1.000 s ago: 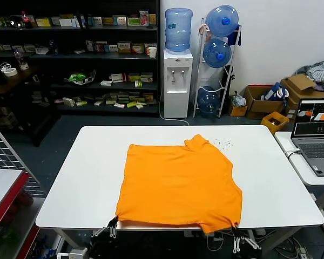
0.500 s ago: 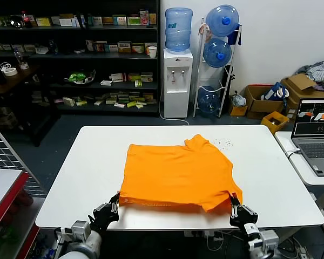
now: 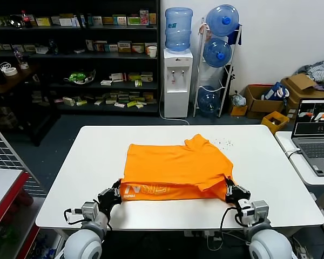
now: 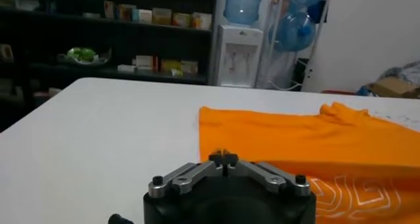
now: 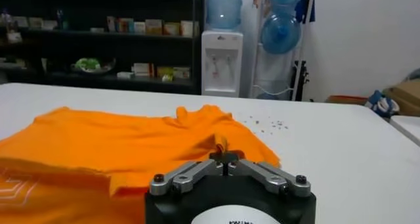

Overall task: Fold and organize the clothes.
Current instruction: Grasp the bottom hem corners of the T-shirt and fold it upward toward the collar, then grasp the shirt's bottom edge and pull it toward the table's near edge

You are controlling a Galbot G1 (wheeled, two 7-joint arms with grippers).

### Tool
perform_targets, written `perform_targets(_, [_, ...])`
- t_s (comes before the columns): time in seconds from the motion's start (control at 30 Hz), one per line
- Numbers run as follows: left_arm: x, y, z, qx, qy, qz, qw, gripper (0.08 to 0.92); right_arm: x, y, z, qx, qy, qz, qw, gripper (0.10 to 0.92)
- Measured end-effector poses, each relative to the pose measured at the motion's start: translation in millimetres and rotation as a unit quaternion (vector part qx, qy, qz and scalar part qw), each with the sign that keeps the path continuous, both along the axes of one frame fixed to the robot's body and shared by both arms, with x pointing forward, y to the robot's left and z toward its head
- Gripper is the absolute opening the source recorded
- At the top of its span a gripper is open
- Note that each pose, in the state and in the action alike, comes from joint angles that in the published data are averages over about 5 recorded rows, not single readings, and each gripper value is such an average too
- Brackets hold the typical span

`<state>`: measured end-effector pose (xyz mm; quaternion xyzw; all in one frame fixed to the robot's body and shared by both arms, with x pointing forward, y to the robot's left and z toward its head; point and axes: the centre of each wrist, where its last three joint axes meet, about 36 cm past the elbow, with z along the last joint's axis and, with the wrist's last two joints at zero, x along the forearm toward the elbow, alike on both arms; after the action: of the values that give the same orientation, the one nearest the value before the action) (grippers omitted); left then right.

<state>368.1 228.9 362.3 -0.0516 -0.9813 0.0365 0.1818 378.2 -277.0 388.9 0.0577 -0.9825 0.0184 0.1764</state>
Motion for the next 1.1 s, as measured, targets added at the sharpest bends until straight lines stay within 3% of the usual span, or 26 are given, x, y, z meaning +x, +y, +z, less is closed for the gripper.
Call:
perform_targets(0.23, [18,-2,-8,0.004,0.003,0.006,1.000,0.116,32,7,-4,0.004,-0.002,0.007,1.000,0.147])
perform_targets(0.6, [32,5,-19,0.015,0.008,0.021,1.000,0.423,52,5,-12,-0.006,-0.024,0.022,0.999,0.450])
perform_targets(0.77, [21,6,-18,0.014,0.013,0.022,1.000,0.561,38,-6,-16,-0.018,-0.030,0.033,0.999,0.580])
perform_targets(0.97, [-10,-1,-20,-0.003,0.029,0.016,0.999,0.734,4,-26,-28,-0.021,-0.018,0.039,0.999,0.764])
perform_targets(1.1, [-27,-6,-24,-0.014,0.041,0.014,0.999,0.811,-18,-38,-38,-0.011,-0.001,0.039,0.999,0.819])
